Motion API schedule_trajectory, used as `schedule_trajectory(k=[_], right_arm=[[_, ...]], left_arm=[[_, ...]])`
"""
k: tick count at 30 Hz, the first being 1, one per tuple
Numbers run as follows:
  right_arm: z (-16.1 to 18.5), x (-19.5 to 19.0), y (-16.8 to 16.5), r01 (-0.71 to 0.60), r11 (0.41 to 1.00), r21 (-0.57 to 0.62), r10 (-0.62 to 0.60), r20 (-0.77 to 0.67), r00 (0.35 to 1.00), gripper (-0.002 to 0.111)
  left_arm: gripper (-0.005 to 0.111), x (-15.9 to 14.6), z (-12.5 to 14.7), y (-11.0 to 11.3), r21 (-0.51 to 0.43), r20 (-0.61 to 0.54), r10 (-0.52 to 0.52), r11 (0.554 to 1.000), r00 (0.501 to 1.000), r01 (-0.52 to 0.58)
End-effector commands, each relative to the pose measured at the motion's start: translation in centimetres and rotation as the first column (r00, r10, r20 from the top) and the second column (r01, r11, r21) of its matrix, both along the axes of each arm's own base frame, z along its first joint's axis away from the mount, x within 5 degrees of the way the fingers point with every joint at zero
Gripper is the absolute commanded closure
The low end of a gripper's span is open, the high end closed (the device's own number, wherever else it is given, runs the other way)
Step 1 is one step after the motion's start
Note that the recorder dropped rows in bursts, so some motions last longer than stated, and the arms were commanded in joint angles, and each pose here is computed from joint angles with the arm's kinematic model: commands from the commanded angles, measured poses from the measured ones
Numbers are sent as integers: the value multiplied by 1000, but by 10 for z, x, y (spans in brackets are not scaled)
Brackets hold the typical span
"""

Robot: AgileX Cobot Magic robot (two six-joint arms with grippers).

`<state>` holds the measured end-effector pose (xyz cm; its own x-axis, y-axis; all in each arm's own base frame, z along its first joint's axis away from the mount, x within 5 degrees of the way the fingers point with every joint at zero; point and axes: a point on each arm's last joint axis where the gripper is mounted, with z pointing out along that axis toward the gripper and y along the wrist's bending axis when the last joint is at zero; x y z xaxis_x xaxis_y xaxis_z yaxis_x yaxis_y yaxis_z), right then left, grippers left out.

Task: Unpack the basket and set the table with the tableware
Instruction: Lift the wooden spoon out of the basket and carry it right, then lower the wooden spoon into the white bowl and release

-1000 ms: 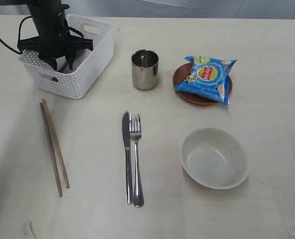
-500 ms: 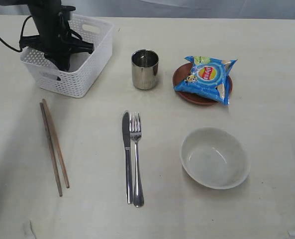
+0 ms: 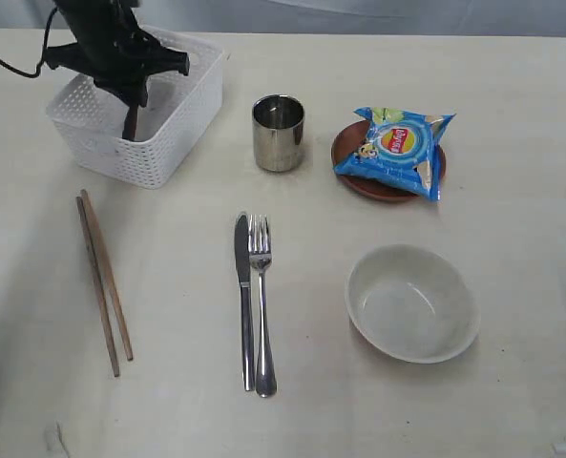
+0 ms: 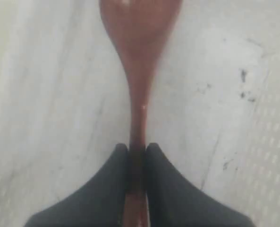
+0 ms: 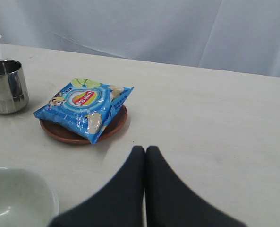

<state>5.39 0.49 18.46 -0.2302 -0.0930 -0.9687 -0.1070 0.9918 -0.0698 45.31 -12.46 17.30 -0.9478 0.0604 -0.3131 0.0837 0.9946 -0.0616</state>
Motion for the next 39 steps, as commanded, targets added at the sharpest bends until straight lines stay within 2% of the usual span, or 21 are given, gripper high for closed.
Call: schedule_trajectory(k=[1, 10, 15, 17, 19, 20, 21, 23, 26, 28, 30, 31, 36, 39], right_arm=[[0, 0, 0, 6, 1000, -4, -6, 6, 1000, 109], [0, 0, 0, 6, 1000, -4, -6, 6, 1000, 109], [0, 0, 0, 6, 1000, -4, -6, 6, 1000, 109], [0, 0, 0, 6, 1000, -4, -6, 6, 1000, 109], [0, 0, 0, 6, 1000, -4, -6, 6, 1000, 109], [0, 0, 0, 6, 1000, -4, -6, 6, 1000, 109], [0, 0, 0, 6, 1000, -4, -6, 6, 1000, 109], [0, 0, 0, 6, 1000, -4, -6, 6, 1000, 109], [0, 0, 0, 6, 1000, -4, -6, 6, 1000, 109], [0, 0, 0, 6, 1000, -4, -6, 6, 1000, 109], [0, 0, 0, 6, 1000, -4, -6, 6, 1000, 109], [0, 0, 0, 6, 1000, -4, -6, 6, 1000, 109], [0, 0, 0, 6, 1000, -4, -6, 6, 1000, 109], [0, 0, 0, 6, 1000, -4, -6, 6, 1000, 109]], left_arm=[[107, -5, 26, 2, -8, 50, -11, 1000, 999, 12], [107, -19, 69, 5, -20, 93, -13, 1000, 996, 15], [107, -40, 101, -9, -21, 98, -55, 998, 994, 58], [107, -54, 115, -25, -17, 104, -115, 993, 988, 117], [107, -72, 129, -49, -1, 130, -227, 973, 965, 229], [107, -85, 138, -68, 21, 154, -328, 944, 932, 329], [107, -92, 141, -77, 35, 164, -383, 923, 909, 383], [107, -117, 147, -107, 93, 160, -570, 821, 806, 563], [107, -145, 146, -139, 134, 134, -732, 681, 668, 720], [107, -165, 144, -159, 168, 114, -830, 558, 546, 813], [107, -184, 143, -175, 206, 86, -911, 413, 404, 887], [107, -195, 143, -183, 226, 67, -946, 324, 317, 919], [107, -219, 128, -209, 278, -10, -991, 126, 134, 952], [107, -233, 112, -225, 288, -78, -996, 20, 44, 957]])
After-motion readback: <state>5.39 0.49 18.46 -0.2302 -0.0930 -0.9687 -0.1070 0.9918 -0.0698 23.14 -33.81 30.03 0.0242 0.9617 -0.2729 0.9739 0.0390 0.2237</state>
